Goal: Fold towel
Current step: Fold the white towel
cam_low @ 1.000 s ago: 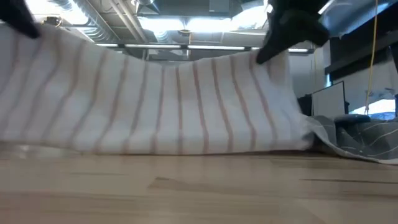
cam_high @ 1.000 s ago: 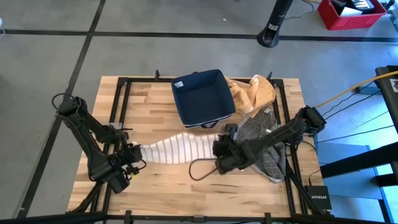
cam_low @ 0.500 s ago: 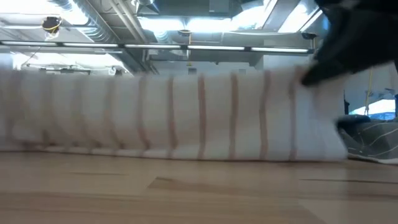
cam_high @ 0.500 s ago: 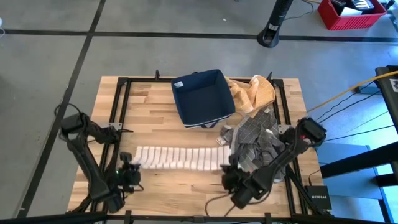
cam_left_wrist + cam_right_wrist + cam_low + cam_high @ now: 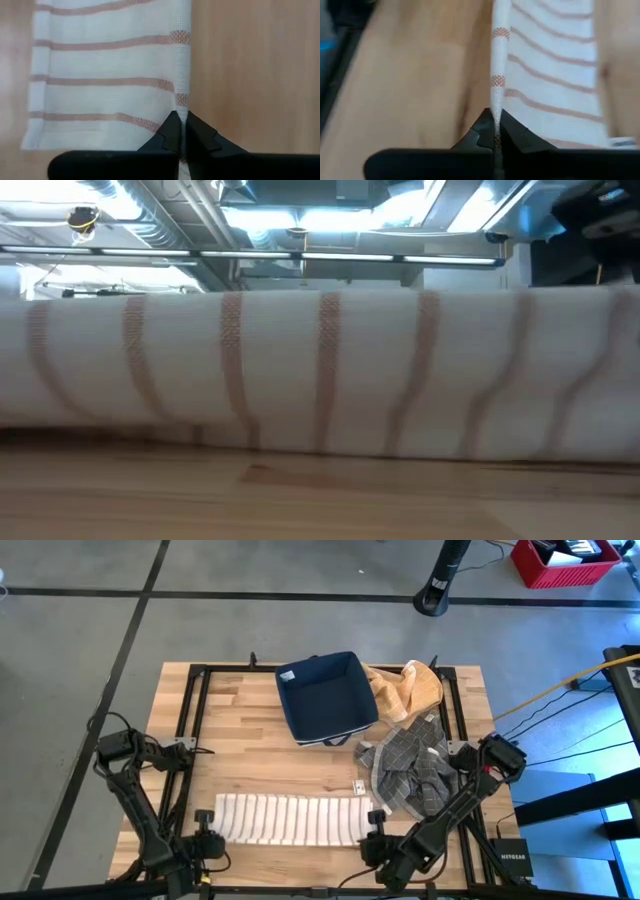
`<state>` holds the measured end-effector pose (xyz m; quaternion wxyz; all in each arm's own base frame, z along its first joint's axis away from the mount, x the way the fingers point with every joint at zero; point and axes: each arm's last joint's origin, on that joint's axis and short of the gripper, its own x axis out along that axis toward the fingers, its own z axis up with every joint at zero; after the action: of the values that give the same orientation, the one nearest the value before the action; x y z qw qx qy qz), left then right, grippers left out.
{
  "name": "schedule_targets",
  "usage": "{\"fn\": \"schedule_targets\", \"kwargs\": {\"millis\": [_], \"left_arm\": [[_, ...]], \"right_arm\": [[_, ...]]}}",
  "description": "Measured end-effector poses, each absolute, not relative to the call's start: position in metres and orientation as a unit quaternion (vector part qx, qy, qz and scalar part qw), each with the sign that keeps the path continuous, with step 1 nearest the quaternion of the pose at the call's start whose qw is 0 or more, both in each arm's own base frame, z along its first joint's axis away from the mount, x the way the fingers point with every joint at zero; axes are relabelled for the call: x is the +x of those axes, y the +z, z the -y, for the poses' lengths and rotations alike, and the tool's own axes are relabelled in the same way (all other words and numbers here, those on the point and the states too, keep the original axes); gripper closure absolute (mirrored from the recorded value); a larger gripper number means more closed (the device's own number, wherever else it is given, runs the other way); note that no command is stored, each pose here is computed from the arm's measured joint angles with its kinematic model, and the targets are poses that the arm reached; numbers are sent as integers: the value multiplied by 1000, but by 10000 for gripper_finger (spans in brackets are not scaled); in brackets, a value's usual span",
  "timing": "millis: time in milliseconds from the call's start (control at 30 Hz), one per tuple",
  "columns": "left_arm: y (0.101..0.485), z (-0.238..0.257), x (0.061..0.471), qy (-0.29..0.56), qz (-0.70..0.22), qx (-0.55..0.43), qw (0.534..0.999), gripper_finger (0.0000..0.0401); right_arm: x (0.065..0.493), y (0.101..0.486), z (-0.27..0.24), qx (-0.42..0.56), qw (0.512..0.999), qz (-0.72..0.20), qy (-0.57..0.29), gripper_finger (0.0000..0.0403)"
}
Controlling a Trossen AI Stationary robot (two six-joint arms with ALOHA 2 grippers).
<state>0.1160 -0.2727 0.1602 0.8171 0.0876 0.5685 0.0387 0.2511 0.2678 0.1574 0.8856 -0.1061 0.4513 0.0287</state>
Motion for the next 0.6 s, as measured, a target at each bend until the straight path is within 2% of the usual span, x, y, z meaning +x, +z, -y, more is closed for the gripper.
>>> {"fn": "schedule_targets", "kwargs": {"millis": [133, 267, 467, 600], "left_arm": [[160, 275, 117, 25, -572, 80, 816, 388], [160, 274, 118, 22, -593, 73, 802, 364], [161, 271, 122, -7, -676, 34, 736, 290], [174, 269, 128, -25, -726, -28, 687, 251]], "right_arm": [[253, 156, -267, -74, 872, -480, 57, 394], [253, 155, -265, -56, 867, -493, 49, 384], [255, 155, -263, -5, 851, -522, 56, 309], [260, 167, -263, 34, 816, -569, 96, 258]]}}
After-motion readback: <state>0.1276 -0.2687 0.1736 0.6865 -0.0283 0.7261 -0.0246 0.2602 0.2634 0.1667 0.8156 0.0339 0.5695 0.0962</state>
